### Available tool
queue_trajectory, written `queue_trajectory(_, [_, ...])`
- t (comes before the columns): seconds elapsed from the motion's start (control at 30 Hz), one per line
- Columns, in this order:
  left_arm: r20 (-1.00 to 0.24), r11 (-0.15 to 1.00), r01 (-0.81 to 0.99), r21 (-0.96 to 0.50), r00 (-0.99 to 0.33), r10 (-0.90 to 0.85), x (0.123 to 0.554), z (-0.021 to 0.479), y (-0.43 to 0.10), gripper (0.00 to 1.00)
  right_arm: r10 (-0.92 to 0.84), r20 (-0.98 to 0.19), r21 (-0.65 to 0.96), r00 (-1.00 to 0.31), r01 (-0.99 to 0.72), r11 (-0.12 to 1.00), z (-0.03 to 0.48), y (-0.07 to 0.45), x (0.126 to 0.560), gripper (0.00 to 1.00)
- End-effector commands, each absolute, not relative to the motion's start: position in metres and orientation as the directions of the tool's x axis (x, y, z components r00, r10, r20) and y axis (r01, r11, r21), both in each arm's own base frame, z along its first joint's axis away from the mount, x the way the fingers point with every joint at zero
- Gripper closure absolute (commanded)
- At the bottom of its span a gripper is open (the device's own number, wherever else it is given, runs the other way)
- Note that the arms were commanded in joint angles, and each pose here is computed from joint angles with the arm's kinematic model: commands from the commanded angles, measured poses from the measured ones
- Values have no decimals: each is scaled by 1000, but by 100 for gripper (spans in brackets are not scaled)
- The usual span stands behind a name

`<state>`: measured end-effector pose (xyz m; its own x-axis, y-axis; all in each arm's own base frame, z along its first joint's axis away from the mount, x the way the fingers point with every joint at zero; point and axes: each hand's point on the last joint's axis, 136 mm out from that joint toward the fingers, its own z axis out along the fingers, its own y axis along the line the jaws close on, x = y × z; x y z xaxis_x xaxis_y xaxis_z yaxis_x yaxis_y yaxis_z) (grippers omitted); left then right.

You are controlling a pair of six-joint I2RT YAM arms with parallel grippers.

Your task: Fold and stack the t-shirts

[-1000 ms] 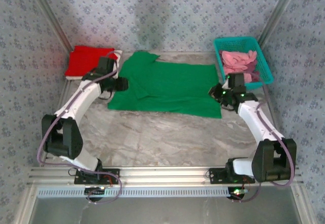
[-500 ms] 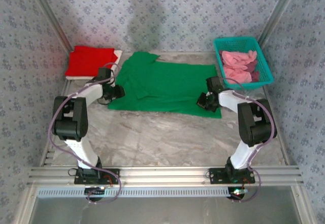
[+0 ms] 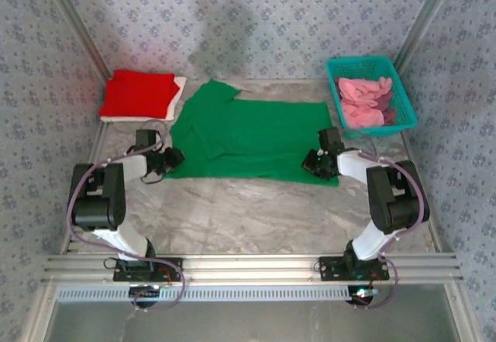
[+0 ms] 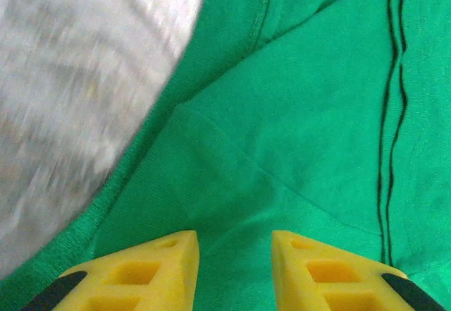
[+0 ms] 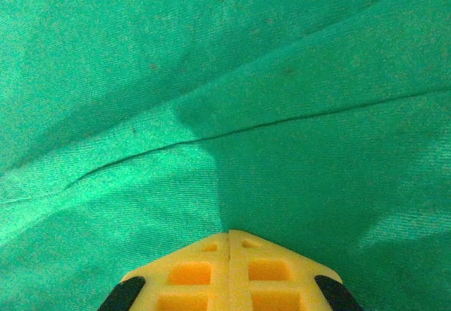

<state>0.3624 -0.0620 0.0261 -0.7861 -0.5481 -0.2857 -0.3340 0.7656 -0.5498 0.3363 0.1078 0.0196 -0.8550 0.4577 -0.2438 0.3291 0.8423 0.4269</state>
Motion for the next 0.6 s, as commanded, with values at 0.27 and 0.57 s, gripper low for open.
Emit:
queue_trajectory(0.27, [-276, 799, -427, -424, -779, -563, 286, 58, -49, 62, 456, -147, 353, -878, 385, 853, 5, 101, 261, 100])
queue_trajectory(0.57, [-379, 872, -258, -417, -822, -424, 322, 121, -96, 56, 443, -296, 389, -846, 317, 865, 59, 106, 285, 100])
